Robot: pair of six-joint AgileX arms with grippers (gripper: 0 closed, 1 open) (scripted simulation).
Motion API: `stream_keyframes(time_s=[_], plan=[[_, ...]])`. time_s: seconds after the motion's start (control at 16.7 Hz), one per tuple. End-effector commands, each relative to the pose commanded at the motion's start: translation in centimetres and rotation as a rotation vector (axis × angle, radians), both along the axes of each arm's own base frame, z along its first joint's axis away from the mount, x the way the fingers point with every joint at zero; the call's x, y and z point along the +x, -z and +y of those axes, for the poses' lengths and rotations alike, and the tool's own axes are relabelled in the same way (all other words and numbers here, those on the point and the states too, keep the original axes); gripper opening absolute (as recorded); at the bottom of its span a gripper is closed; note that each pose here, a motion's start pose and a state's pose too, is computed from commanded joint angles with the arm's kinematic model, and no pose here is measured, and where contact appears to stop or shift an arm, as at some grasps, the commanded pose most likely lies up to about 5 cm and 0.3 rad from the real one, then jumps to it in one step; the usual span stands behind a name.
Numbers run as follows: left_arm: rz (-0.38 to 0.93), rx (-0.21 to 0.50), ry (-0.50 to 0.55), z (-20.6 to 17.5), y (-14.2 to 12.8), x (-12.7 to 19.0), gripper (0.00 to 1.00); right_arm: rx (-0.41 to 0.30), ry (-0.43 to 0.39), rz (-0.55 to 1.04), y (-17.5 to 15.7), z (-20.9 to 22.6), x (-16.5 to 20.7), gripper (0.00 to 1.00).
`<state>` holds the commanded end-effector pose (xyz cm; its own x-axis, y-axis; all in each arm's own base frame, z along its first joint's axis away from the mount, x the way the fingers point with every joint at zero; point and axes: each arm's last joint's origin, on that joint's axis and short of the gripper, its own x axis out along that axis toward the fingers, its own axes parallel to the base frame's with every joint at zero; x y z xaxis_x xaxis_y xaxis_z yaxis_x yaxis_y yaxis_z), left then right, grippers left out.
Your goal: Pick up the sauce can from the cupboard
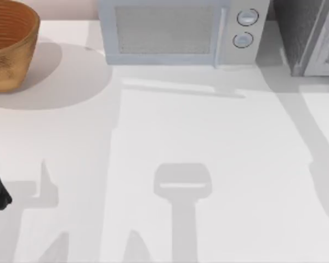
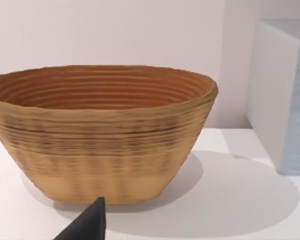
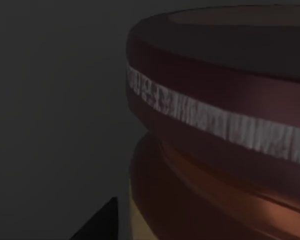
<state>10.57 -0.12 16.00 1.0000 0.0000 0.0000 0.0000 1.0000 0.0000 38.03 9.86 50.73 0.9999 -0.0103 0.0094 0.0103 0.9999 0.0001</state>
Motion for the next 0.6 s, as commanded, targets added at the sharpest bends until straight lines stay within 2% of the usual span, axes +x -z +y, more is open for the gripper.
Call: stream_keyframes(time_s=[0.6], plan=[[0.000,0.000,0.000,0.00,0.00,0.00,1.00,0.000,0.000,0.000,0.00,0.00,0.00,0.02]])
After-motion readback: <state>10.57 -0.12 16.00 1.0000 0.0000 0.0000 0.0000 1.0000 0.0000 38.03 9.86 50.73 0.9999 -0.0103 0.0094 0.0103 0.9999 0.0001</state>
